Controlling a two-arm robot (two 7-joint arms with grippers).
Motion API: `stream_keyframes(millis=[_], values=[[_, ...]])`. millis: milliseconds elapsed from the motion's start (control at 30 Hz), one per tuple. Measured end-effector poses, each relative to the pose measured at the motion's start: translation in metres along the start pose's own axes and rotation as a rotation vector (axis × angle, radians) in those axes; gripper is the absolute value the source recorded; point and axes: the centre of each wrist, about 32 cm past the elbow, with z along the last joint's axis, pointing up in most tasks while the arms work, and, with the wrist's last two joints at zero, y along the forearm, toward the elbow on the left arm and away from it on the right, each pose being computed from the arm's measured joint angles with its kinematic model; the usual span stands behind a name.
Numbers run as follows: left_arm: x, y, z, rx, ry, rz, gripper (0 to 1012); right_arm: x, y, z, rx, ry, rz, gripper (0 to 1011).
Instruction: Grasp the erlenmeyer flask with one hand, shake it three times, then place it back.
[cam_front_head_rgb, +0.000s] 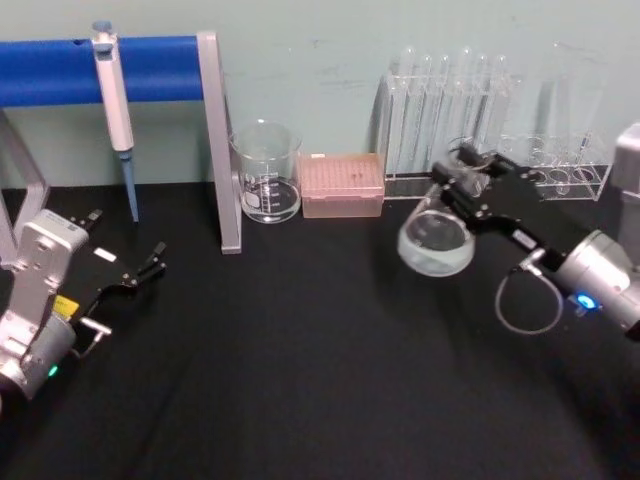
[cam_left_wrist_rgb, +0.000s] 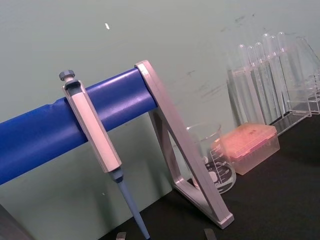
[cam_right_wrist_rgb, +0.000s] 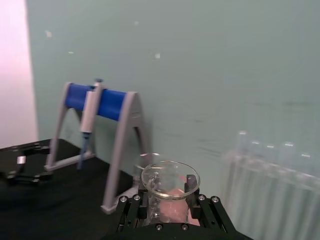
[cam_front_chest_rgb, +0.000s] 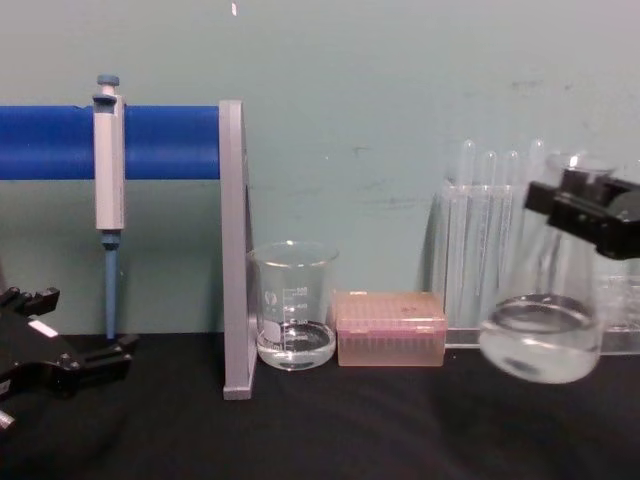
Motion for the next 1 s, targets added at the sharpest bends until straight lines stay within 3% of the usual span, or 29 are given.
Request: stream_keyframes(millis=[233, 367, 667, 1000], values=[[0.0, 0.0, 0.0, 0.0, 0.0, 0.0, 1001, -0.014, 0.022, -0.002, 0.005, 0.024, 0.153, 457], [0.0, 0.0, 0.0, 0.0, 0.0, 0.0, 1001, -0.027, 0.038, -0.003, 0.015, 0.038, 0.275, 457], [0.0, 0.0, 0.0, 0.0, 0.0, 0.0, 1001, -0.052, 0.057, -0.003, 0.03, 0.073, 0.456, 457], [0.0, 0.0, 0.0, 0.0, 0.0, 0.0, 1001, -0.062, 0.061, 0.0, 0.04, 0.081, 0.513, 457]])
